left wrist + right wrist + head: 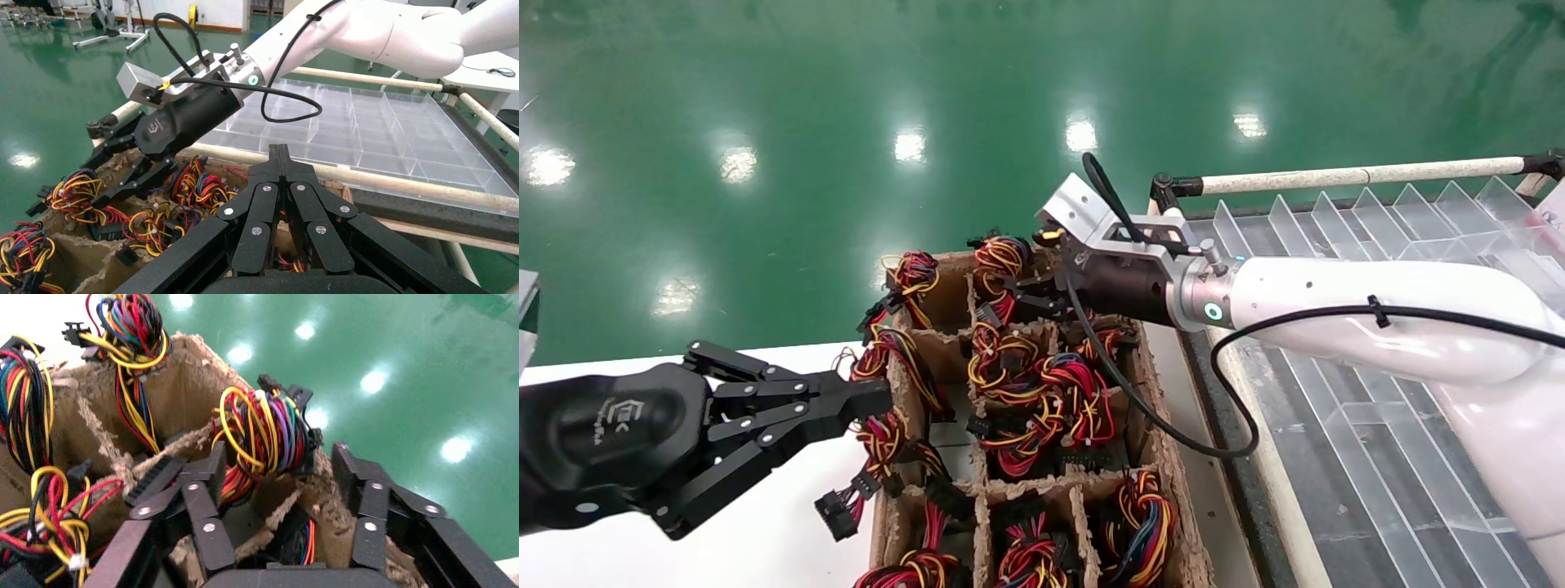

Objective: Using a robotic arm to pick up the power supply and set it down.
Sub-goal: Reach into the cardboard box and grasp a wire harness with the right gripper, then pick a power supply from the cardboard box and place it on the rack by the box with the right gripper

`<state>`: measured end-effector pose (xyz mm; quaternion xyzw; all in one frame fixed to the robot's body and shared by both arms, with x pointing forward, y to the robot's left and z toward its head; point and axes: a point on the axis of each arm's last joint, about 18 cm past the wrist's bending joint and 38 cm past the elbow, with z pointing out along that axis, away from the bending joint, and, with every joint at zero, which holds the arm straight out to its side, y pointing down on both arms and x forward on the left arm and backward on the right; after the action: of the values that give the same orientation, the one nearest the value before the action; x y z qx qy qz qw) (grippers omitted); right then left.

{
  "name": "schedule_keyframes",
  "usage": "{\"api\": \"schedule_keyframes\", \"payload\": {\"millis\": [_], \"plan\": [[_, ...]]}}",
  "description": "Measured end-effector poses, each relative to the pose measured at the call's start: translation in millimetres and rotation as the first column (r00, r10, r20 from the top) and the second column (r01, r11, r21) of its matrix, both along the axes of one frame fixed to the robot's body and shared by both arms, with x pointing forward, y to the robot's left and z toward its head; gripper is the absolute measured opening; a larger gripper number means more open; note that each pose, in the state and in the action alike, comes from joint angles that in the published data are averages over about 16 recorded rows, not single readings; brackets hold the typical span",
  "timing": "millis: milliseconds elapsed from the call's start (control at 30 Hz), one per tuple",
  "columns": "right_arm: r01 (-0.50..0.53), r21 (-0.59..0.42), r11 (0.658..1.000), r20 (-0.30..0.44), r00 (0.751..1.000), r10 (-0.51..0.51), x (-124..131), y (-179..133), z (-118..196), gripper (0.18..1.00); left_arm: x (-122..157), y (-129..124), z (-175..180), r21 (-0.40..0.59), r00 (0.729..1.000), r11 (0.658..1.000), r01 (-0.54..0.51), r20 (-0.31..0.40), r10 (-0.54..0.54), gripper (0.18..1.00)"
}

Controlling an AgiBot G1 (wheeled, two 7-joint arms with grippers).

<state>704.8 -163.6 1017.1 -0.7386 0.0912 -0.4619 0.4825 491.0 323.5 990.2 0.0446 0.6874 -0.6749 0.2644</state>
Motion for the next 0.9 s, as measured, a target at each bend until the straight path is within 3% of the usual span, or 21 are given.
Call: {"api": "schedule_keyframes", "payload": {"millis": [500, 900], "plan": [[-0.005, -0.005, 1.0, 0.008, 1.0, 0.005, -1.6, 4.1, -5.3, 0.399, 0.0, 0.0, 0.0, 0.0, 1.0, 1.0, 0.0, 0.0, 0.0, 0.191], [-0.024, 0.047, 0.999, 0.049, 0.999, 0.022, -10.1, 2.3, 9.4, 0.239, 0.0, 0.0, 0.0, 0.0, 1.0, 1.0, 0.0, 0.0, 0.0, 0.191]]}}
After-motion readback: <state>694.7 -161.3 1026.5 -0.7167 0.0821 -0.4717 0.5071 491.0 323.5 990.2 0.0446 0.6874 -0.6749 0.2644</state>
